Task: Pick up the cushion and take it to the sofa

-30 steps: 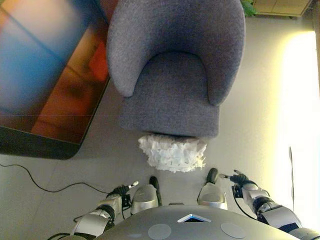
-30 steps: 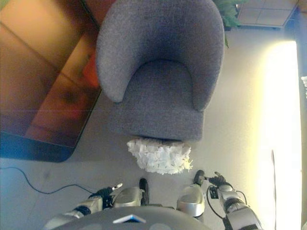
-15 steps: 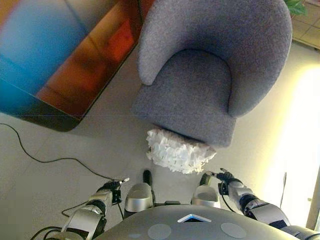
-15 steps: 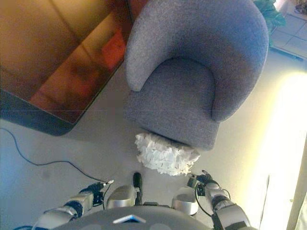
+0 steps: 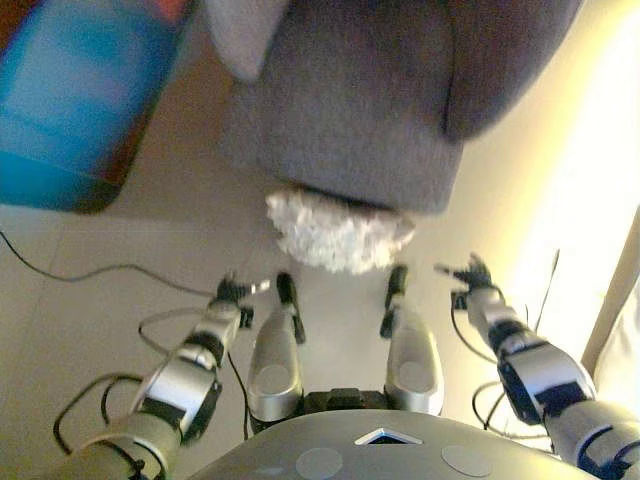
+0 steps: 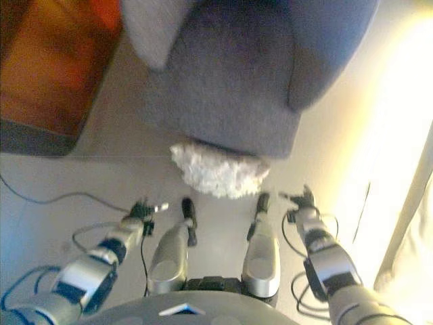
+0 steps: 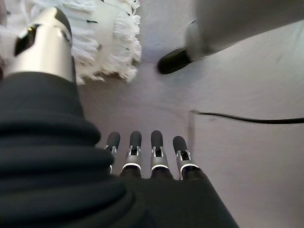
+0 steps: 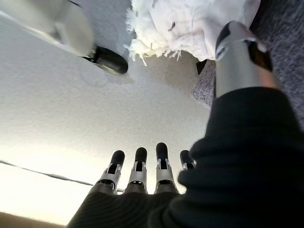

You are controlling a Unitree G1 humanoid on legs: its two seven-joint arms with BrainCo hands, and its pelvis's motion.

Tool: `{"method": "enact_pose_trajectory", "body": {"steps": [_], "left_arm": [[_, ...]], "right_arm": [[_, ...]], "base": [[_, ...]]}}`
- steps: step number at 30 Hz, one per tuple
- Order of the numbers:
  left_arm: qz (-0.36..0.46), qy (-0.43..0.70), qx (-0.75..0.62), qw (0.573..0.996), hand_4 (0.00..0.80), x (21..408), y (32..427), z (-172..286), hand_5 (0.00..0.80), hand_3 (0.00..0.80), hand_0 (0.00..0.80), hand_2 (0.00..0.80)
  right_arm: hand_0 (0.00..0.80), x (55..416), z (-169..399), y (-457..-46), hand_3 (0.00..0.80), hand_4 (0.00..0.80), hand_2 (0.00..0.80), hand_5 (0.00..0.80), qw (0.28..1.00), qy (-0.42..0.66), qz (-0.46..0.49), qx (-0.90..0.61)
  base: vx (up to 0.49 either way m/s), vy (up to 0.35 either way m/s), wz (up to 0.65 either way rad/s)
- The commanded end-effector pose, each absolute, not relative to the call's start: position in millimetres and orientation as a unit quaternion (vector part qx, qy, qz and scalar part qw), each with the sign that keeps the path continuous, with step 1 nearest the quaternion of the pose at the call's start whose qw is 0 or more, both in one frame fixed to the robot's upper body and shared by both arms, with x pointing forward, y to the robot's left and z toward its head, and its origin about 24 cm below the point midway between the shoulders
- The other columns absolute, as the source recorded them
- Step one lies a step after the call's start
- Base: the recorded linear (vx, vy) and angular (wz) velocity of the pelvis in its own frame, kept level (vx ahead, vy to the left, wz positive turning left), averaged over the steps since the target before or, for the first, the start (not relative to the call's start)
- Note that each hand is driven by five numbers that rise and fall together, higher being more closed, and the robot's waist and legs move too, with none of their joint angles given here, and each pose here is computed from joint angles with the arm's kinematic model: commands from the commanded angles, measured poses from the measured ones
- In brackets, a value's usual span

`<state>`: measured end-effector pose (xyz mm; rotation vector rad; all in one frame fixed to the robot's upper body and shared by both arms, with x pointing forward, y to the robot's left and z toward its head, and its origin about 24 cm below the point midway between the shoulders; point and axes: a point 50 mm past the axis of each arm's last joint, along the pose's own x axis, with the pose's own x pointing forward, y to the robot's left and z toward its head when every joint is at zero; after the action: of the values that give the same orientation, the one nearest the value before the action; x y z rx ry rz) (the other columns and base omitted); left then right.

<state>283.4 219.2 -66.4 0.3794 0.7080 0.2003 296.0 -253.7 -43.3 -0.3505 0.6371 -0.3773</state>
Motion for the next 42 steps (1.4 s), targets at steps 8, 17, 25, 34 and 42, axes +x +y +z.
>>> {"method": "enact_pose_trajectory", "body": {"steps": [8, 17, 25, 34, 42], "left_arm": [[0.151, 0.244, 0.172, 0.942, 0.0, 317.3, 264.5, -13.7, 0.0, 0.0, 0.0, 0.0], [0.171, 0.112, 0.149, 0.968, 0.0, 363.7, 257.6, 57.3, 0.0, 0.0, 0.0, 0.0], [0.179, 0.064, 0.151, 0.97, 0.0, 376.2, 258.6, 86.5, 0.0, 0.0, 0.0, 0.0], [0.169, -0.013, 0.177, 0.97, 0.0, 392.1, 260.0, 137.2, 0.0, 0.0, 0.0, 0.0], [0.136, -0.12, 0.245, 0.953, 0.0, 402.8, 245.6, 194.2, 0.0, 0.0, 0.0, 0.0]], "right_arm": [[0.0, 335.9, 33.7, -289.1, 0.0, 0.0, 0.0, 0.0, 0.934, 0.149, -0.241, -0.218], [0.0, 367.7, 107.2, -293.1, 0.0, 0.0, 0.0, 0.0, 0.926, 0.037, -0.264, -0.268], [0.0, 384.1, 165.5, -292.9, 0.0, 0.0, 0.0, 0.0, 0.897, -0.036, -0.279, -0.34], [0.0, 396.2, 226.2, -282.6, 0.0, 0.0, 0.0, 0.0, 0.867, -0.112, -0.259, -0.411], [0.0, 405.2, 268.8, -260.2, 0.0, 0.0, 0.0, 0.0, 0.833, -0.14, -0.19, -0.501]], "base": [[-0.077, 0.122, -0.11], [-0.048, 0.108, 0.03], [-0.003, 0.068, 0.05], [0.0, 0.019, 0.02], [0.001, -0.016, 0.08]]}}
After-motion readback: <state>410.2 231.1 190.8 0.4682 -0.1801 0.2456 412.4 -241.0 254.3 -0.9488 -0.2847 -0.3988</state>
